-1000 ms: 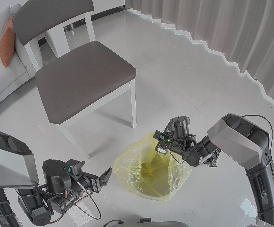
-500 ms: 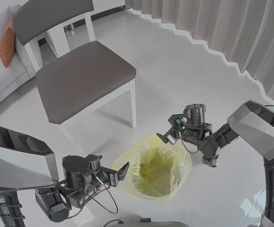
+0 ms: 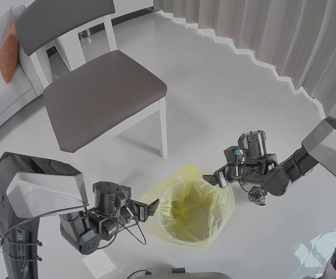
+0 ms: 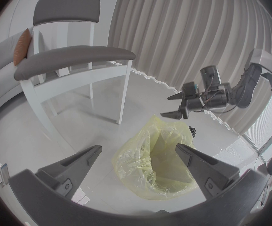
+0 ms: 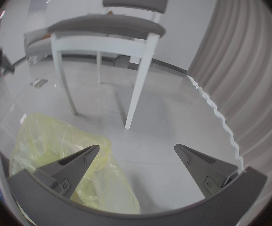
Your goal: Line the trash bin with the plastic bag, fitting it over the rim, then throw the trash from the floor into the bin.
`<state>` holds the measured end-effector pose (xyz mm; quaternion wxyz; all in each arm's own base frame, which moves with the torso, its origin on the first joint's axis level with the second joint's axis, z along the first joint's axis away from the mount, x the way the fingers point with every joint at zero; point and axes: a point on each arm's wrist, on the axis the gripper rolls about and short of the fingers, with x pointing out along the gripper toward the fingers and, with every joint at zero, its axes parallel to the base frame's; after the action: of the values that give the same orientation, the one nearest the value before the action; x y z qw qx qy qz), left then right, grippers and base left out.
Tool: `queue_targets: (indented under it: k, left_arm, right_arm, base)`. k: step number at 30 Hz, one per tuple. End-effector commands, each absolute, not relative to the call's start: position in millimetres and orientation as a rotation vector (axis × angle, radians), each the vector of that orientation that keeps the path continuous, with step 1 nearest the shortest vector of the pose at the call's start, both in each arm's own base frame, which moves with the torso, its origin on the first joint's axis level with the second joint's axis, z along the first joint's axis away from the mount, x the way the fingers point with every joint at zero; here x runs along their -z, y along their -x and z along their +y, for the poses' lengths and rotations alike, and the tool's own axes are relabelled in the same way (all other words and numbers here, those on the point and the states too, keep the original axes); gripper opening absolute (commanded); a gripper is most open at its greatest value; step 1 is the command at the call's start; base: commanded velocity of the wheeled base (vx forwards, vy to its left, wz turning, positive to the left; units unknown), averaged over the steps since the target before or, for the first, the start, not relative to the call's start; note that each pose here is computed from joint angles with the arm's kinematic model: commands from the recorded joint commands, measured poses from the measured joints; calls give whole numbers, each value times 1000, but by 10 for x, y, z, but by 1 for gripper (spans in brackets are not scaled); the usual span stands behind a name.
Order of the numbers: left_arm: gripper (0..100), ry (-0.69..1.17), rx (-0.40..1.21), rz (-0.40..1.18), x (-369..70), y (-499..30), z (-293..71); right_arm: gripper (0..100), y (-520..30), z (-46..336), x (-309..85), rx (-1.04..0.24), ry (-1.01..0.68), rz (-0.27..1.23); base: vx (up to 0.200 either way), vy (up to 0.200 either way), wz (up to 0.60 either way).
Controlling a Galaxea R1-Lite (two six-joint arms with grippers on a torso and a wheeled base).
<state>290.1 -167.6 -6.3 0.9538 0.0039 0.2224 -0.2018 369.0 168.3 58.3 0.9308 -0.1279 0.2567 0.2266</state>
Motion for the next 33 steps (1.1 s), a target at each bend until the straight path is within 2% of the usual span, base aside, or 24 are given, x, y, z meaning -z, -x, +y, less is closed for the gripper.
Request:
queue_targets:
  k: [1, 14, 25, 26, 33]
  left_arm:
    - [100, 0, 412, 498, 247, -3064, -1657]
    - [100, 38, 409, 546, 405, -3305, -1633]
    - [100, 108, 451, 553, 417, -3355, -1690]
    - [0, 110, 450, 556, 421, -3351, -1682]
    - [0, 111, 450, 562, 429, -3336, -1681]
  right_arm:
    - [100, -3500, 1585, -545, -455, 255, 601]
    - [100, -3559, 1413, -436, -418, 256, 643]
    - [100, -3602, 1475, -235, -433, 277, 681]
    - [0, -3613, 1480, -234, -435, 279, 677]
    - [0, -3647, 1448, -227, -426, 276, 677]
  base:
    - [0, 0, 0]
    - [0, 0, 0]
    - [0, 0, 0]
    - [0, 0, 0]
    - [0, 0, 0]
